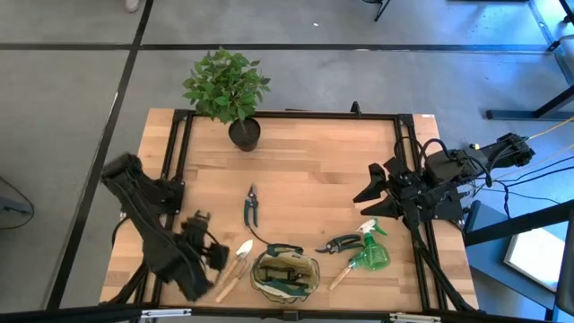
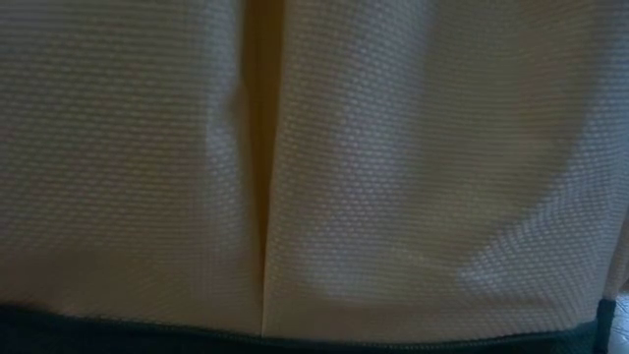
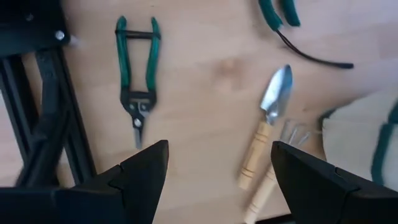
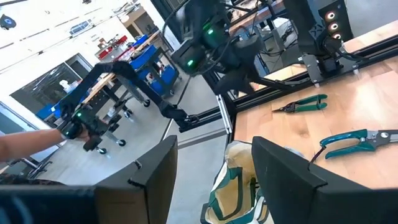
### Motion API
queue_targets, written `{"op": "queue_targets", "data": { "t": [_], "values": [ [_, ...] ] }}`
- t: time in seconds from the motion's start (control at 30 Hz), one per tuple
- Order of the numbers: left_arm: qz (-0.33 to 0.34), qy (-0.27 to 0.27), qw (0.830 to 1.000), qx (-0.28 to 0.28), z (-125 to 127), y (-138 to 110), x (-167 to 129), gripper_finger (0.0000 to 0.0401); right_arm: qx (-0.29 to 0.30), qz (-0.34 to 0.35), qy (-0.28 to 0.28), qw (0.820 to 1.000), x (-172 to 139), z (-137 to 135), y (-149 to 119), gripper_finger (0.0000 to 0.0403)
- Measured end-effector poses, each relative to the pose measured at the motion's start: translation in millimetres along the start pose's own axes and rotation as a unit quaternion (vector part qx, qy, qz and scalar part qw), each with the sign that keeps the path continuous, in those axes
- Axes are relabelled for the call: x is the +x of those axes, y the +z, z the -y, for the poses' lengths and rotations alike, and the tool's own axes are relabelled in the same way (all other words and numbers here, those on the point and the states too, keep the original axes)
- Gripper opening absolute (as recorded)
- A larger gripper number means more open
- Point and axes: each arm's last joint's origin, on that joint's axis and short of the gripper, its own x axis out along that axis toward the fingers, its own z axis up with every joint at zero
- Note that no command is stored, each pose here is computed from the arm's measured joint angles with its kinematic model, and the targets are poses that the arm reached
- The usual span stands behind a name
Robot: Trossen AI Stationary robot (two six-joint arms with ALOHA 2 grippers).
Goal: Pick & Place Garden tools in Gardening bag
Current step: Put the green fruit pruner into the brown gardening bag
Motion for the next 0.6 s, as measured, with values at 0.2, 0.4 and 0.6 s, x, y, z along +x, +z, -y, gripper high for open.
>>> {"op": "queue_targets", "data": {
  "t": [0.2,0.4,0.6],
  "values": [
    [-0.028,-0.001,1.000,0.004,-42.1,26.9,15.7,0.0278,0.000,0.015,-0.022,1.000,0.1,5.1,3.6,0.0209],
    [-0.048,-0.035,0.998,0.011,-73.0,45.6,41.5,0.0279,0.007,0.026,-0.059,0.998,7.3,15.5,7.0,0.0209],
    [-0.068,-0.041,0.997,0.026,-99.4,52.0,74.8,0.0279,0.048,0.023,-0.087,0.995,20.4,26.2,7.1,0.0209]
  ]
}}
